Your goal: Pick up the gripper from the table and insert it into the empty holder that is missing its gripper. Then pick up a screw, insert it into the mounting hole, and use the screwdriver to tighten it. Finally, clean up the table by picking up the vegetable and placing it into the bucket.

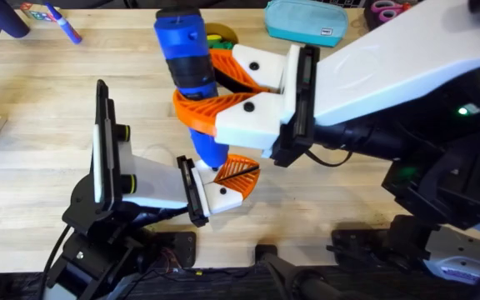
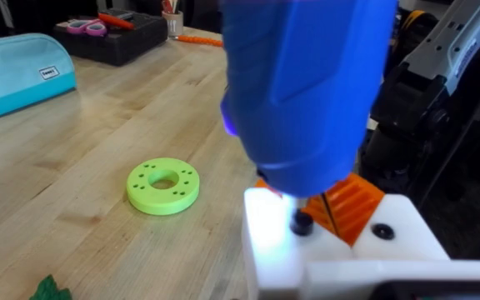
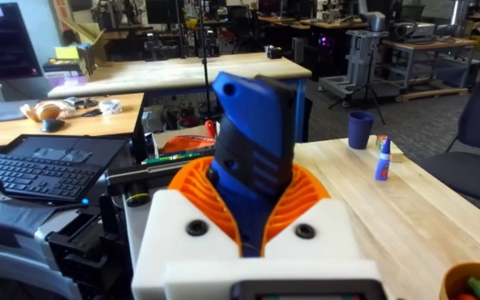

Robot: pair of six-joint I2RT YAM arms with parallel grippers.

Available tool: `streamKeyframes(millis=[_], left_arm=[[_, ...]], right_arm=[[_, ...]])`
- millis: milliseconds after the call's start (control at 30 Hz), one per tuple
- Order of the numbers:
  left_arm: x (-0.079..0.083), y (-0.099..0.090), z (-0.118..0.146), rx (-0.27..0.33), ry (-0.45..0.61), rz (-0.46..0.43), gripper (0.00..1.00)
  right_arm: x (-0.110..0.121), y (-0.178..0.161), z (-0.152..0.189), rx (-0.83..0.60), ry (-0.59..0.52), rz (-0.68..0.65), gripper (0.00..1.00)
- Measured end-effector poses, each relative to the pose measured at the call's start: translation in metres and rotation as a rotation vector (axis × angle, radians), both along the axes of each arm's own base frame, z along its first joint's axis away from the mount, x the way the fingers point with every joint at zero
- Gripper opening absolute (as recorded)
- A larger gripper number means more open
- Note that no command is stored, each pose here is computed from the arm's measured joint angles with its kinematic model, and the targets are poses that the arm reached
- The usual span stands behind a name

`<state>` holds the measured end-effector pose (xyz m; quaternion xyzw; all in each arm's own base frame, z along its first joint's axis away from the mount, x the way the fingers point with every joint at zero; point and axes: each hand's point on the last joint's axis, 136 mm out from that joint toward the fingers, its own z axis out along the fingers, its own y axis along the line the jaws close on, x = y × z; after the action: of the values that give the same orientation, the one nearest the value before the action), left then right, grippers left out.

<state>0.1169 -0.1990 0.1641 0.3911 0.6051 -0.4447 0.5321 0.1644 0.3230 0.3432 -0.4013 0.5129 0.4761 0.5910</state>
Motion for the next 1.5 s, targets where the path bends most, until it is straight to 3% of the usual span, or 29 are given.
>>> streamKeyframes(millis=[600,833,1033,1500], left_arm=[[0.0,0.0,0.0,0.001,0.005,-0.001,0.006],[0.0,0.0,0.0,0.001,0.005,-0.001,0.006],[0.0,0.0,0.0,0.001,0.005,-0.001,0.006],[0.0,0.0,0.0,0.001,0.005,-0.001,0.006]], right_arm=[[-0.002,-0.012,0.028,0.083,-0.072,-0.02,0.085],[-0.031,-0.007,0.026,0.046,-0.247,0.113,0.085],[-0.045,-0.006,0.019,0.017,-0.307,0.192,0.085],[-0.033,-0.007,0.023,0.036,-0.248,0.132,0.085]])
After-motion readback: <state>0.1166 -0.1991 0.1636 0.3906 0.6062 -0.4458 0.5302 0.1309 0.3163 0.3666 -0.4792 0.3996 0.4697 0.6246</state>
